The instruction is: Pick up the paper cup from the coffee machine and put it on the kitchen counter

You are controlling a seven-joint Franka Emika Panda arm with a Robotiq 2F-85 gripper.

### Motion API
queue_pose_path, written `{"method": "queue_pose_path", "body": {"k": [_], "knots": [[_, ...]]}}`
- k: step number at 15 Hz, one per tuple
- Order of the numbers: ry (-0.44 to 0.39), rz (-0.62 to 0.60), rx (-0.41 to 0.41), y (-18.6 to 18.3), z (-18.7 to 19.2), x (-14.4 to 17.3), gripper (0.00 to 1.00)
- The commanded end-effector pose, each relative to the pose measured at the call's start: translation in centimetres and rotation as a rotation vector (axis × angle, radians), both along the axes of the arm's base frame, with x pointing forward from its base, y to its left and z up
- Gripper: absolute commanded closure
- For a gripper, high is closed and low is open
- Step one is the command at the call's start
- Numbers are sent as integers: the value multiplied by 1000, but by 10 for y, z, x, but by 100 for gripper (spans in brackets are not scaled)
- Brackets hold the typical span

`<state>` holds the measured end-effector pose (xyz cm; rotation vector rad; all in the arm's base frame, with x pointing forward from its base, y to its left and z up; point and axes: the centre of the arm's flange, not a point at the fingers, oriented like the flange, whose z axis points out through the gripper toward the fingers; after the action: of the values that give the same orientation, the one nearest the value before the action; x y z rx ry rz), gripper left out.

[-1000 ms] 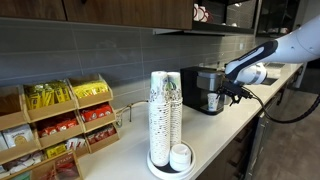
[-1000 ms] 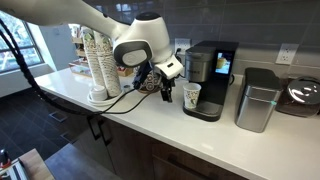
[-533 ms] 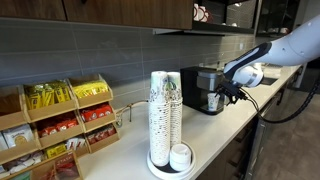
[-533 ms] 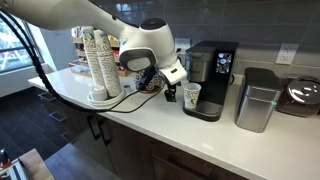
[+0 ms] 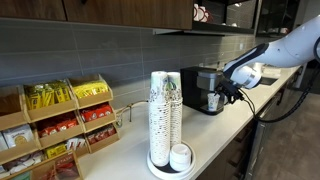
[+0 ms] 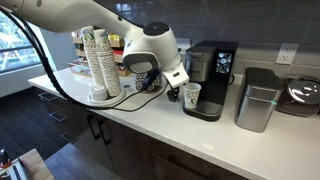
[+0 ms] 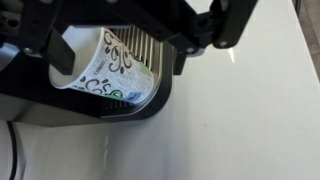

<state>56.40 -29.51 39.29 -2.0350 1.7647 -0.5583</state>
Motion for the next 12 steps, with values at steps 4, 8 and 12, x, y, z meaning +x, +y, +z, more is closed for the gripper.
{"method": "queue_pose_path", "body": {"k": [4, 8, 12], "knots": [[-50, -42, 40, -10, -13, 6, 0], [-69, -61, 66, -12, -22, 6, 0], [-99, -85, 90, -14, -28, 6, 0]]}}
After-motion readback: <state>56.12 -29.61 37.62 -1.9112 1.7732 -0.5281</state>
